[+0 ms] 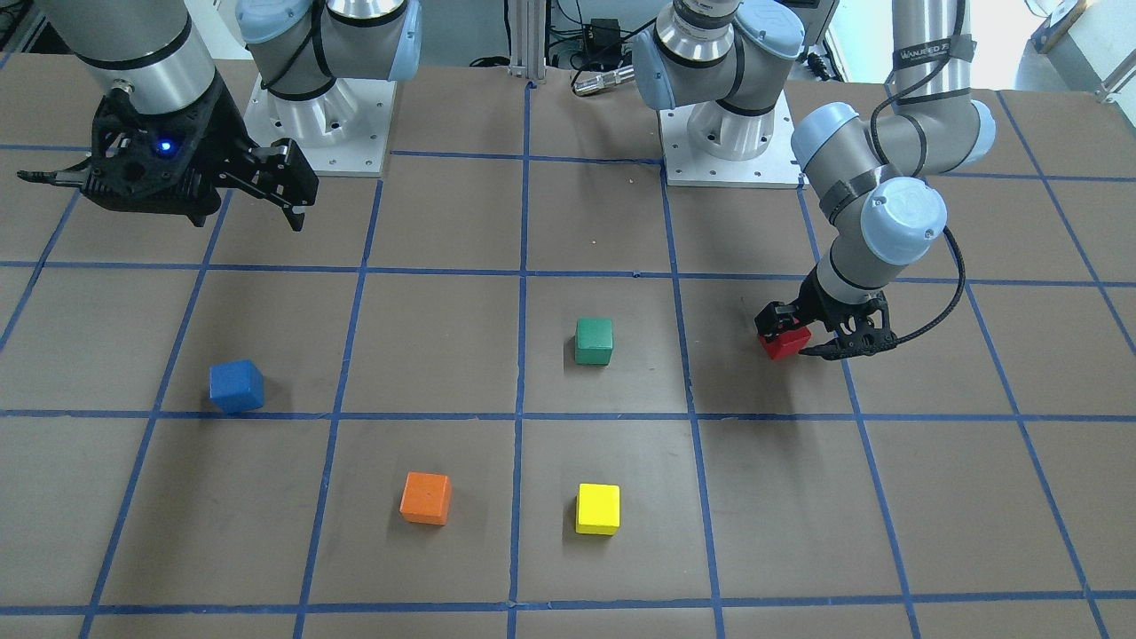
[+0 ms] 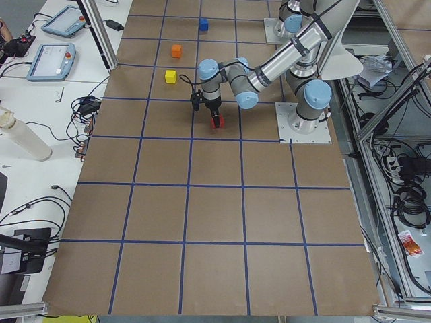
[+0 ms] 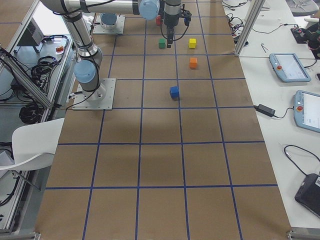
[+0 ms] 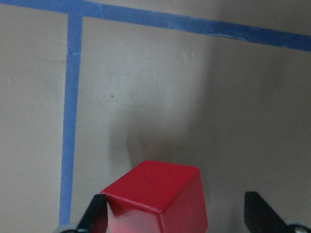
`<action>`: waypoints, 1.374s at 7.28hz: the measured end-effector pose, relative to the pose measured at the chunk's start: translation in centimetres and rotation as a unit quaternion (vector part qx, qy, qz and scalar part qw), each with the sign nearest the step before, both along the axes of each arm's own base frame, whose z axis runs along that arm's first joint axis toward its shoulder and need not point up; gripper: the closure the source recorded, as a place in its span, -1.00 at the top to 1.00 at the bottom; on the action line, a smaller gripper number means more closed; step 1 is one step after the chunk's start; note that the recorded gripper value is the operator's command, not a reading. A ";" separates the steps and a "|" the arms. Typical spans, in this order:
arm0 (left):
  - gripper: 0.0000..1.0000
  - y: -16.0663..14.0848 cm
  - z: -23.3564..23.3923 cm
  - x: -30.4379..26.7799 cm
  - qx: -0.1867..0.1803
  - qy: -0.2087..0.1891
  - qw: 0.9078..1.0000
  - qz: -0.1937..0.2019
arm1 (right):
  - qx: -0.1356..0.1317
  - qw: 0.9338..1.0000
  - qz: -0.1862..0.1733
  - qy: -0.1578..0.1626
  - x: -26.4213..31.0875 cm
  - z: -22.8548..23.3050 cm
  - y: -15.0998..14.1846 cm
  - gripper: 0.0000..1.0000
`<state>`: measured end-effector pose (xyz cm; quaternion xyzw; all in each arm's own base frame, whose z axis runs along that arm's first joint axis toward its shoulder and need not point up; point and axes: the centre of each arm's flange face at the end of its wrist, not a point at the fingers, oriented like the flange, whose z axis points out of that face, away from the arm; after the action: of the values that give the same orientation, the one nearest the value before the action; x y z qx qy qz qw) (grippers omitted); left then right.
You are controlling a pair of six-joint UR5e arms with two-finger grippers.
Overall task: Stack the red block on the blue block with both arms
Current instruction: 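Close the left gripper on the red cube and lift it, then carry the red cube with the left gripper toward the table center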
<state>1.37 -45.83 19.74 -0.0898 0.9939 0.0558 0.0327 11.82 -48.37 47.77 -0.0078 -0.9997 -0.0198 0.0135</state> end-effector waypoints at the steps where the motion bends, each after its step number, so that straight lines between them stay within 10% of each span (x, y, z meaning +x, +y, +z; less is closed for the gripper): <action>1: 1.00 0.1 -0.1 0.0 0.002 0.000 1.000 0.000 | 0.000 1.000 0.000 0.000 0.0 0.0 0.0 1.00; 2: 0.91 0.1 -0.2 0.0 0.003 0.001 1.000 0.001 | -0.001 1.000 0.000 0.000 0.0 0.0 0.0 1.00; 3: 0.10 0.1 -0.3 -0.1 0.003 0.003 1.000 0.000 | -0.001 1.000 0.000 0.000 0.0 0.0 -0.1 1.00; 5: -0.88 0.1 -0.3 -0.1 0.004 0.006 1.000 -0.005 | -0.001 1.000 -0.001 -0.001 -0.1 0.0 -0.1 1.00; 10: -1.00 -1.9 4.2 -3.3 -0.013 0.021 0.999 -0.041 | -0.002 1.000 0.000 0.000 -0.1 0.0 -0.1 1.00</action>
<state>-1.89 -47.68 23.91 -0.0485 0.9978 0.0431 0.0132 11.70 -48.47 47.74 -0.0080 -0.9997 -0.0174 0.0137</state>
